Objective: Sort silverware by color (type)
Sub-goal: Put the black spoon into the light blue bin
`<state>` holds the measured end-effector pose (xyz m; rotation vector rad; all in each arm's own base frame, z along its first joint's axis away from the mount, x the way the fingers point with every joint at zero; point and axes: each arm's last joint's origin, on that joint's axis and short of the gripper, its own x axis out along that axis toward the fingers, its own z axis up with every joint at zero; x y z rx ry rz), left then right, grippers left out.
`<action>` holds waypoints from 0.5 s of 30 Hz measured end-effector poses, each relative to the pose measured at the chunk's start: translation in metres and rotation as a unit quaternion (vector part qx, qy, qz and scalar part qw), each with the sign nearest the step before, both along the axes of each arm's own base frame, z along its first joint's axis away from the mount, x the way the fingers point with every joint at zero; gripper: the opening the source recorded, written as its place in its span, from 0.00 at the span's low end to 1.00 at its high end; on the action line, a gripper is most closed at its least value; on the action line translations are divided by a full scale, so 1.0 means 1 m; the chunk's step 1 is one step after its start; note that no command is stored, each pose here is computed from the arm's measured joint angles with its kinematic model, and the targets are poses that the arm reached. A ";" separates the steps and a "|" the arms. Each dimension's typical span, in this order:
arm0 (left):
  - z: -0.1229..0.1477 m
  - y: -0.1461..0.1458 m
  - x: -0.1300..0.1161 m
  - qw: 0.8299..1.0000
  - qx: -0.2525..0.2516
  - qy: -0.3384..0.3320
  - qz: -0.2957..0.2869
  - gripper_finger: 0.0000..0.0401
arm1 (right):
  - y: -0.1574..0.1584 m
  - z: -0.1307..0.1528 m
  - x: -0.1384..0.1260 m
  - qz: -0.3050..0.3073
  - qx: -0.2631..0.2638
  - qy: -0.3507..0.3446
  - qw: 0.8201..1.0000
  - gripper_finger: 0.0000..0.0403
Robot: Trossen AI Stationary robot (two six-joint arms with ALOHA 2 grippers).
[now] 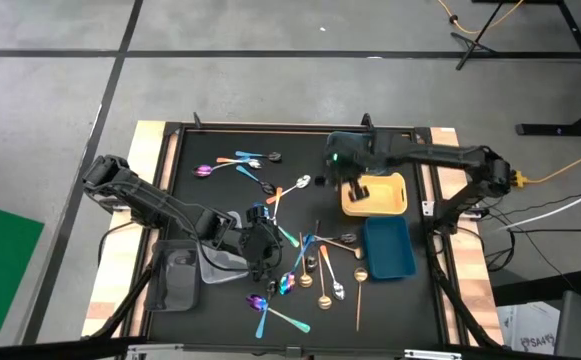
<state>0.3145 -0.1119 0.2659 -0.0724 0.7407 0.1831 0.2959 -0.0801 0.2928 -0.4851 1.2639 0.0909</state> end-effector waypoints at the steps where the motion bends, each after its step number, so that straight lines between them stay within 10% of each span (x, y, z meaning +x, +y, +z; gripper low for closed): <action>1: 0.000 0.000 0.000 1.000 0.000 0.000 0.000 0.19 | -0.011 0.000 -0.003 -0.016 0.005 -0.001 1.000 0.00; 15: 0.000 0.000 0.000 1.000 -0.001 0.000 0.000 0.19 | -0.103 -0.045 -0.056 -0.125 0.048 0.001 0.991 0.00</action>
